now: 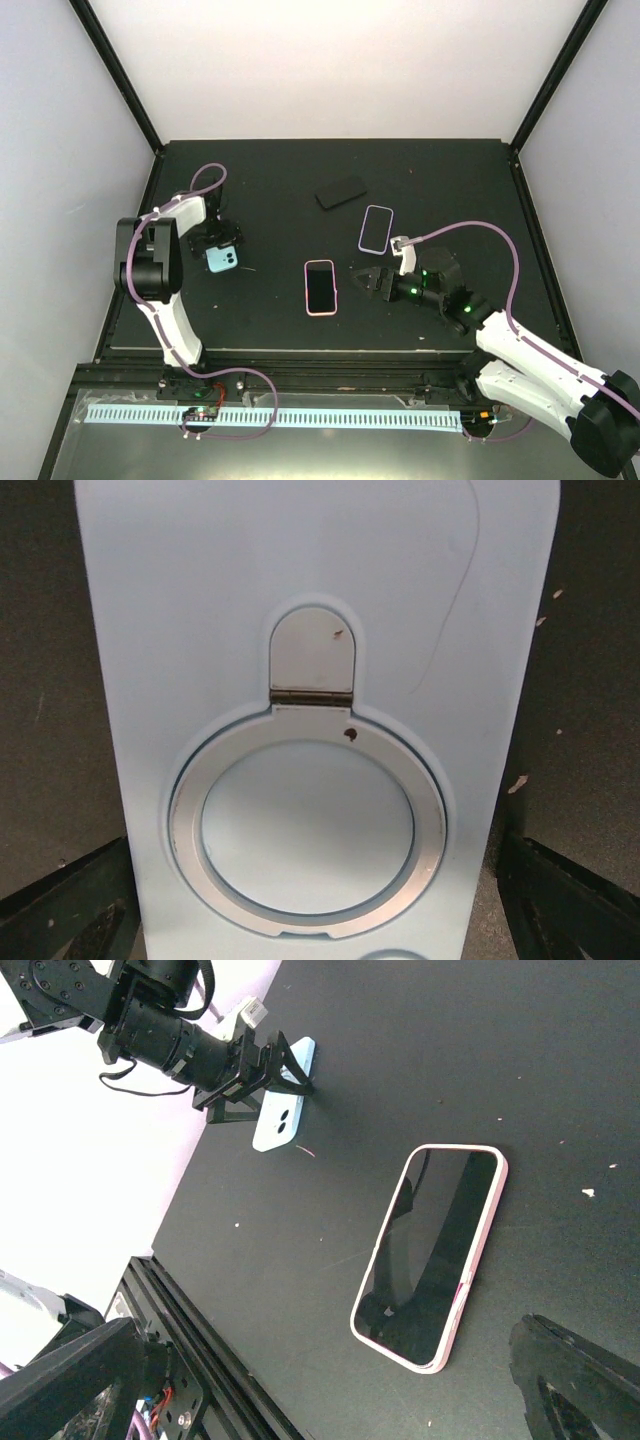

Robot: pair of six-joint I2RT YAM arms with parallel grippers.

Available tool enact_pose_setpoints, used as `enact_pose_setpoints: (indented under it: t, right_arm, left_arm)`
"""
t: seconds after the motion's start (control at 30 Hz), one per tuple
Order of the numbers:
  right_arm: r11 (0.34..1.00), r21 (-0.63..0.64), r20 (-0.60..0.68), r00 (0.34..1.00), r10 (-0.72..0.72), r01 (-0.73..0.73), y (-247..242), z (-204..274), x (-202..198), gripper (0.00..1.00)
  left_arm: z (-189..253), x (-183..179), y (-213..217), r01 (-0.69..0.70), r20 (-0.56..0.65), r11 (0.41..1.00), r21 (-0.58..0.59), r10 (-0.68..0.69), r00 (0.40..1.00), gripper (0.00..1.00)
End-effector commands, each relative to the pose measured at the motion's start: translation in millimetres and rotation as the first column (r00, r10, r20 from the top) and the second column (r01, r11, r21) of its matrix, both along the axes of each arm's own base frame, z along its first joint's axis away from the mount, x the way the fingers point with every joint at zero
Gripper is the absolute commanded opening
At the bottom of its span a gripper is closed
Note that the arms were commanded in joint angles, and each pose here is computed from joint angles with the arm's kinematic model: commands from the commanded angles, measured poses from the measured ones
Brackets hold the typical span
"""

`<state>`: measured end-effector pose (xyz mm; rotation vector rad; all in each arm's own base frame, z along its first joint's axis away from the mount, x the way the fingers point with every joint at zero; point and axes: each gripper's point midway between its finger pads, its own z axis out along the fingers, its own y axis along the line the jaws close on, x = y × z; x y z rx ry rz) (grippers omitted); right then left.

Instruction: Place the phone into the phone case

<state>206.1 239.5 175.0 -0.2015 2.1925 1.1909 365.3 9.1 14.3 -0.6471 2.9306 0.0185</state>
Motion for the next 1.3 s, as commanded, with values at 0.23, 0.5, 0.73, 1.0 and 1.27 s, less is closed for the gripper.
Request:
enact_pose_setpoints:
  t: [0.23, 0.5, 0.73, 1.0, 1.27]
  right_arm:
    - [1.000, 0.012, -0.007, 1.000, -0.014, 0.014, 0, 4, 3, 1.00]
    - [1.000, 0.001, -0.111, 0.994, 0.018, -0.018, 9, -16, -1, 0.95]
    - [0.998, 0.050, -0.120, 0.992, 0.048, -0.042, 16, -13, -4, 0.89]
    - [0.995, 0.081, -0.156, 0.985, 0.070, -0.058, 33, -16, 0, 0.73]
    - [0.981, 0.123, -0.163, 0.971, 0.172, -0.153, 69, -19, -6, 0.60]
  left_arm:
    - [0, -11, -6, 0.060, -0.066, 0.997, 0.043, -0.057, 0.996, 0.75]
    - [14, -22, -48, 0.130, 0.005, 0.989, -0.072, -0.130, 0.991, 0.65]
    - [43, -31, -101, 0.212, 0.148, 0.933, -0.291, -0.176, 0.973, 0.65]
    - [64, -54, -180, 0.309, 0.267, 0.721, -0.620, -0.176, 0.947, 0.65]
    - [75, -79, -212, 0.368, 0.325, 0.598, -0.712, -0.185, 0.928, 0.65]
